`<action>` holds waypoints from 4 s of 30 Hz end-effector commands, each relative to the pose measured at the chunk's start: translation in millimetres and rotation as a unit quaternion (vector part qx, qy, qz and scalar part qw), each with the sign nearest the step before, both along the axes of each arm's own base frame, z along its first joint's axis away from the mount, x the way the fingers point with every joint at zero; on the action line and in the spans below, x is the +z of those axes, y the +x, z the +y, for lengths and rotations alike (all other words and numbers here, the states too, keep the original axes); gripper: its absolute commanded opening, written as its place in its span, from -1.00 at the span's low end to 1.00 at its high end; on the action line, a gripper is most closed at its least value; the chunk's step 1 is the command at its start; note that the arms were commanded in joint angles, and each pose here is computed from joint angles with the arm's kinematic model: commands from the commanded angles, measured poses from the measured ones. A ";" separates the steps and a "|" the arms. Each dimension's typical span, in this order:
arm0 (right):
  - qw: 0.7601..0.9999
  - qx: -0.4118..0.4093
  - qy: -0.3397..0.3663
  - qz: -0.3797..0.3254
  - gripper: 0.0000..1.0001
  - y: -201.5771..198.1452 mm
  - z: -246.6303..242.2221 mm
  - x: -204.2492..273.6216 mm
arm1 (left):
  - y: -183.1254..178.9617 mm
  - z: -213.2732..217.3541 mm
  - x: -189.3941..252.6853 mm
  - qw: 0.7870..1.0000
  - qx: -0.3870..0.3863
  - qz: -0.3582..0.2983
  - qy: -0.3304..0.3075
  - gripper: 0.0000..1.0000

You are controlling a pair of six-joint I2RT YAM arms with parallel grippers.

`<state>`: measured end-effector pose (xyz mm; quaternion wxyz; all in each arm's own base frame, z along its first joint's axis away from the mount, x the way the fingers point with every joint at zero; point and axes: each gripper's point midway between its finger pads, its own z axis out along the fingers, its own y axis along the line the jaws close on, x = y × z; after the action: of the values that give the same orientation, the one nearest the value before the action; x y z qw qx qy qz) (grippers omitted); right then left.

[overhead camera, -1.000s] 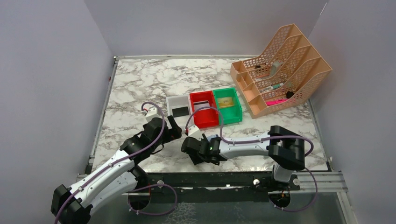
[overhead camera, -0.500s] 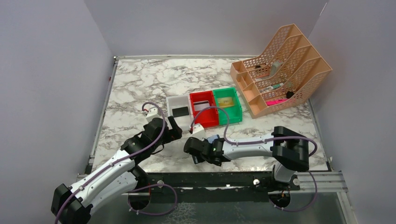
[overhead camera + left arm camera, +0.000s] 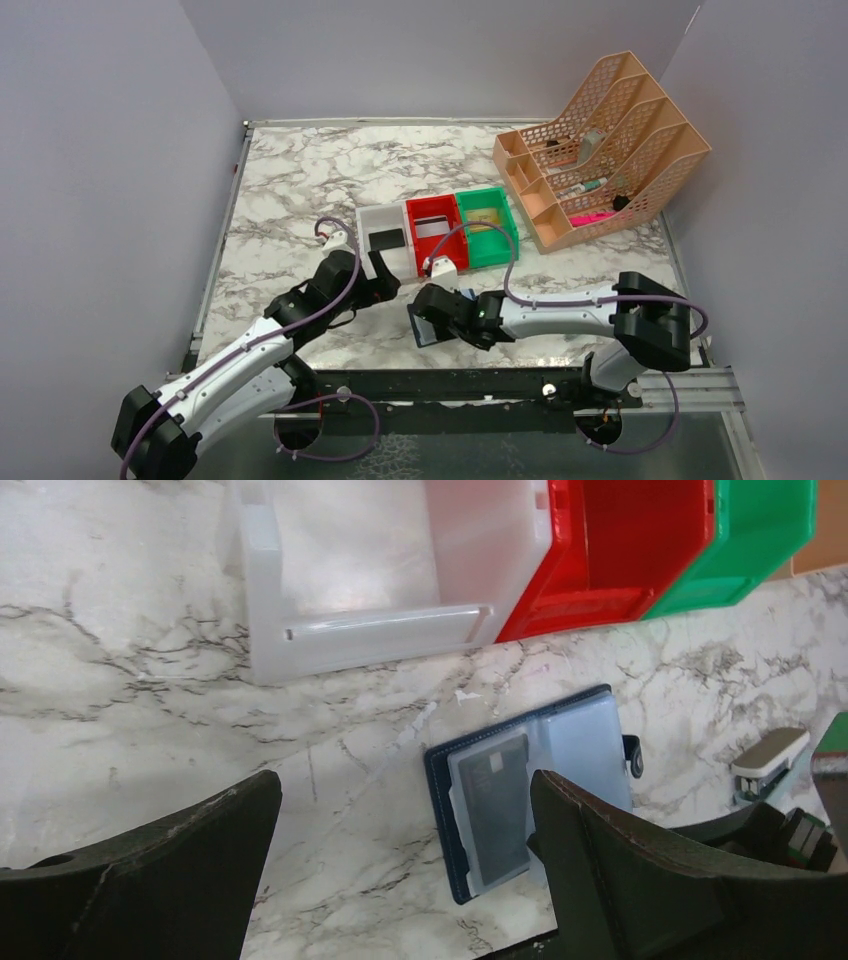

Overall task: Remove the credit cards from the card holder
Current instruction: Remove the credit card from the card holder.

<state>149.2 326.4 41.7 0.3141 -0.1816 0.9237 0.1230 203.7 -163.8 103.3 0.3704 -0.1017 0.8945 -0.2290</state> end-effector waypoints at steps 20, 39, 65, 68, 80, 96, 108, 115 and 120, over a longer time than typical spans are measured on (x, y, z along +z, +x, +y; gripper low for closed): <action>0.962 -0.074 0.238 0.111 -0.76 26.6 -37.8 16.6 | -21.5 -112.3 6.0 0.954 -0.262 0.036 -0.143 0.86; 0.963 -0.196 0.178 0.051 -0.45 49.7 -113.5 13.9 | -33.9 -172.2 -3.1 0.935 -0.334 0.043 -0.107 0.64; 0.968 -0.089 0.235 0.016 -0.55 49.6 -86.2 71.4 | -21.6 -182.7 -26.6 0.944 -0.315 0.063 -0.073 0.20; 0.966 -0.077 0.245 0.042 -0.55 46.0 -74.8 62.0 | -19.8 -172.8 -27.7 0.951 -0.296 0.060 -0.059 0.17; 0.978 -0.177 0.070 0.083 -0.66 46.5 -124.6 -12.3 | -20.0 -138.8 -28.2 0.966 -0.251 0.051 -0.016 0.20; 0.990 -0.023 0.128 0.052 -0.17 47.5 -61.8 34.7 | 8.5 -64.8 -2.4 0.995 -0.082 -0.015 0.054 0.56; 0.998 -0.024 0.018 0.051 -0.05 37.8 -36.8 9.1 | 9.0 -34.2 9.7 0.998 -0.029 -0.038 0.028 0.71; 0.997 -0.044 -0.035 0.059 -0.01 37.8 -42.1 -7.4 | 6.2 -28.5 12.8 0.999 -0.021 -0.043 0.016 0.76; 0.994 -0.056 -0.062 0.064 0.02 36.6 -48.6 -16.9 | 5.2 -28.3 11.9 0.999 -0.022 -0.041 0.014 0.78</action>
<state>182.4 289.0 29.5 0.2455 -0.1529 0.9518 0.1021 207.7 -198.3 115.9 0.3984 -0.0566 0.8845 -0.2360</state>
